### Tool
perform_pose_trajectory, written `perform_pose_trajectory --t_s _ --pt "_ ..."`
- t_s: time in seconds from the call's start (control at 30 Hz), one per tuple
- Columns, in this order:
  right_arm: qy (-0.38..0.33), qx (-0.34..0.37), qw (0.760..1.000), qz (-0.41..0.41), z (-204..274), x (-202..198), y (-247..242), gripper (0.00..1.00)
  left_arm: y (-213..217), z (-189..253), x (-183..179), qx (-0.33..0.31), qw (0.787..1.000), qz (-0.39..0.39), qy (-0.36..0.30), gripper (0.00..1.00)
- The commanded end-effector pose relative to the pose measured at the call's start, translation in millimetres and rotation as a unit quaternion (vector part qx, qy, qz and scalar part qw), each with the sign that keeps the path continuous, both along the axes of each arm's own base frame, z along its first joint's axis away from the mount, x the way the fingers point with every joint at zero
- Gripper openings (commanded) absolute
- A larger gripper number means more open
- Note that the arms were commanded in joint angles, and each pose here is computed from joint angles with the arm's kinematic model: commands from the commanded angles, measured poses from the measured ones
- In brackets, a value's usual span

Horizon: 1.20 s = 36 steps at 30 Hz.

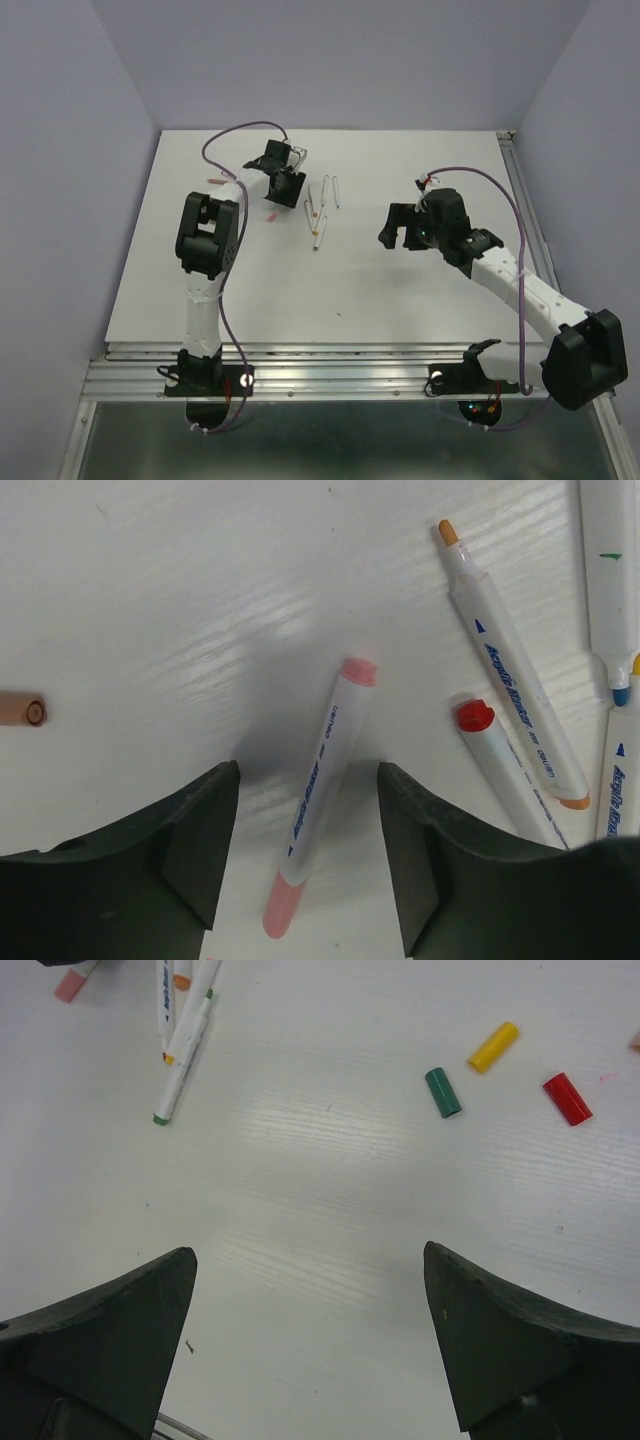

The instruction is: Open the pen caps

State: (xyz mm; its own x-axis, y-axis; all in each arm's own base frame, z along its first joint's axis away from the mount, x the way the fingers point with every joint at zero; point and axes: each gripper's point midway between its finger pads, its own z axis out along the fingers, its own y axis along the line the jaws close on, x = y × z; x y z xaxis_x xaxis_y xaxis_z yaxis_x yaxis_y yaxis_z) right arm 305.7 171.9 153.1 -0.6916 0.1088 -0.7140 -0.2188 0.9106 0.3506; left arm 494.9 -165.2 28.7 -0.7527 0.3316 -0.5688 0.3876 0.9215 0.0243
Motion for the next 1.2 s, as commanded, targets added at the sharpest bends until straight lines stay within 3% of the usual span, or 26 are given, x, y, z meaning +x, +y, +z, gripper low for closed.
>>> perform_pose_trajectory --t_s 0.0,0.07,0.1,0.17,0.2,0.23,0.27,0.43,0.57,0.63,0.73,0.9,0.97,1.17 --pt "-0.020 -0.001 1.000 -0.010 16.5 7.5 0.3 1.00 14.4 -12.1 -3.9 0.050 0.998 0.024 0.015 0.61" --pt "-0.021 -0.001 1.000 -0.014 17.2 7.8 -0.8 1.00 16.9 -15.6 -4.6 0.056 0.998 0.030 0.019 0.54" --pt "-0.020 -0.001 1.000 -0.016 17.1 7.5 -1.5 1.00 19.0 -18.3 -5.4 0.060 0.997 0.037 0.022 0.44" --pt "-0.021 -0.002 1.000 -0.020 16.5 7.8 -2.7 1.00 19.6 -21.7 -7.1 0.061 0.997 0.044 0.026 0.34" --pt "-0.021 -0.003 1.000 -0.022 16.7 7.9 -3.5 1.00 19.1 -22.3 -7.1 0.059 0.997 0.046 0.026 0.25" --pt "-0.022 -0.001 0.999 -0.023 18.0 7.4 -3.6 1.00 20.4 -22.7 -8.5 0.058 0.996 0.056 0.027 0.07" --pt "-0.023 0.000 0.999 -0.023 19.1 7.1 -3.4 1.00 20.9 -22.2 -8.1 0.057 0.996 0.063 0.024 0.00" --pt "-0.039 0.018 0.999 -0.005 28.9 3.0 2.1 1.00 23.9 -4.9 -11.2 0.027 0.989 0.145 0.014 0.00" --pt "-0.062 0.054 0.996 0.041 42.7 -4.2 17.4 1.00 30.3 34.8 -18.1 -0.024 0.972 0.233 -0.033 0.00" --pt "-0.065 0.066 0.994 0.061 45.6 -8.2 23.4 1.00 31.6 79.3 -19.4 -0.073 0.956 0.273 -0.079 0.00" --pt "-0.065 0.092 0.987 0.113 47.4 -19.1 40.8 1.00 31.6 115.6 -46.9 -0.131 0.935 0.309 -0.116 0.00" --pt "-0.068 0.115 0.973 0.191 51.9 -40.2 76.5 1.00 -9.2 173.5 -103.4 -0.253 0.895 0.329 -0.161 0.00" --pt "-0.071 0.129 0.965 0.217 55.7 -48.3 93.7 1.00 -14.6 179.8 -122.6 -0.295 0.870 0.359 -0.165 0.00" --pt "-0.076 0.175 0.940 0.281 75.7 -65.7 134.3 1.00 -53.8 194.2 -164.3 -0.360 0.837 0.379 -0.164 0.00"
